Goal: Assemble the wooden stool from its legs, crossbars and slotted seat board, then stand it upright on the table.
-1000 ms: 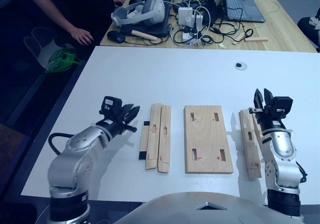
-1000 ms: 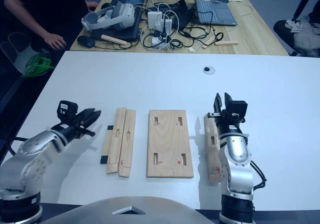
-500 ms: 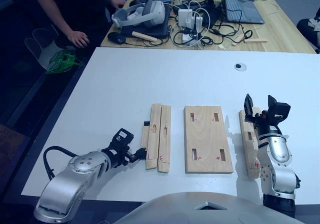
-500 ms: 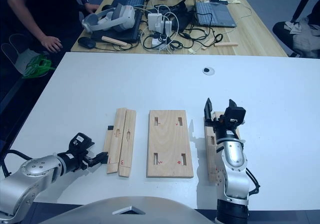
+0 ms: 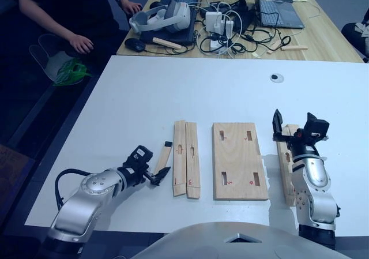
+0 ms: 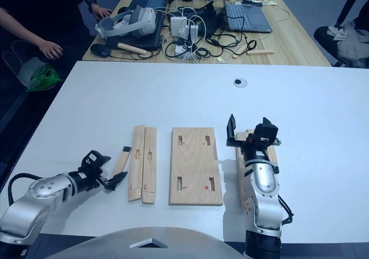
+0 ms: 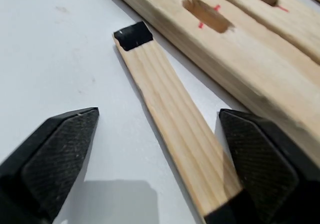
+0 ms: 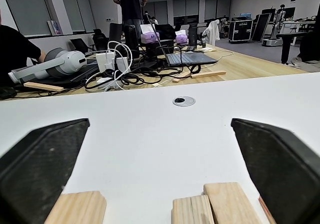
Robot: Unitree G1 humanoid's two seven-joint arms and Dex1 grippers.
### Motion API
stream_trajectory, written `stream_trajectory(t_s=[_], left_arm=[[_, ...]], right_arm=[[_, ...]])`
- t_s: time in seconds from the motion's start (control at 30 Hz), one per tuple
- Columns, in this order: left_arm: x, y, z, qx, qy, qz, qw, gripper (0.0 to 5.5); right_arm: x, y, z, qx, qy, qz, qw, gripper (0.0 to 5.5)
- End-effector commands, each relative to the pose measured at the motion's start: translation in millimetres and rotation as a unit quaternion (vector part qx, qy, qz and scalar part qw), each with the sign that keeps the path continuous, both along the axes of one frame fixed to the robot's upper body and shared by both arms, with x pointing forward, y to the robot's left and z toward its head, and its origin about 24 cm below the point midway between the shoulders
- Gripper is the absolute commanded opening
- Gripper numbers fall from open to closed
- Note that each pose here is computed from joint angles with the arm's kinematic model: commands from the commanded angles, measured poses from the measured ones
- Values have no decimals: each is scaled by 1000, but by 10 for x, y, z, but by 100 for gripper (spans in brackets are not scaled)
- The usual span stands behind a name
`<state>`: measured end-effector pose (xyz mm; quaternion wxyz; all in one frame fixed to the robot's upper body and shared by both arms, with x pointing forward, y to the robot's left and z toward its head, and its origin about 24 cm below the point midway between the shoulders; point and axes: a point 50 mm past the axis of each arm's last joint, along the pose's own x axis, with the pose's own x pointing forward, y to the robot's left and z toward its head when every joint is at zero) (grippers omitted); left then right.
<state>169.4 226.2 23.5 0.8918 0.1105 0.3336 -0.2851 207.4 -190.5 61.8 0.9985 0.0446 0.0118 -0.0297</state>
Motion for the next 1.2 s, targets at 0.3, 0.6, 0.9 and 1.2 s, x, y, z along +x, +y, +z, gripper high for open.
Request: stream_trajectory(t_s=[0.3,0.6,0.9,1.2], left_arm=[[-412,592,-651,62,172,45,982,356],[-378,628,-585,80,197,-4,977,239],[-347,555,-634,76,202,-36,976,130],[740,158,788,-50,-121,-47,990,129]], right_arm=[[164,-138,276,24,-42,-39,998,540],[233,-152,300,31,-56,-56,996,540],[375,-188,471,28,-81,-42,995,540],[570,288,855,128,-88,179,972,540]])
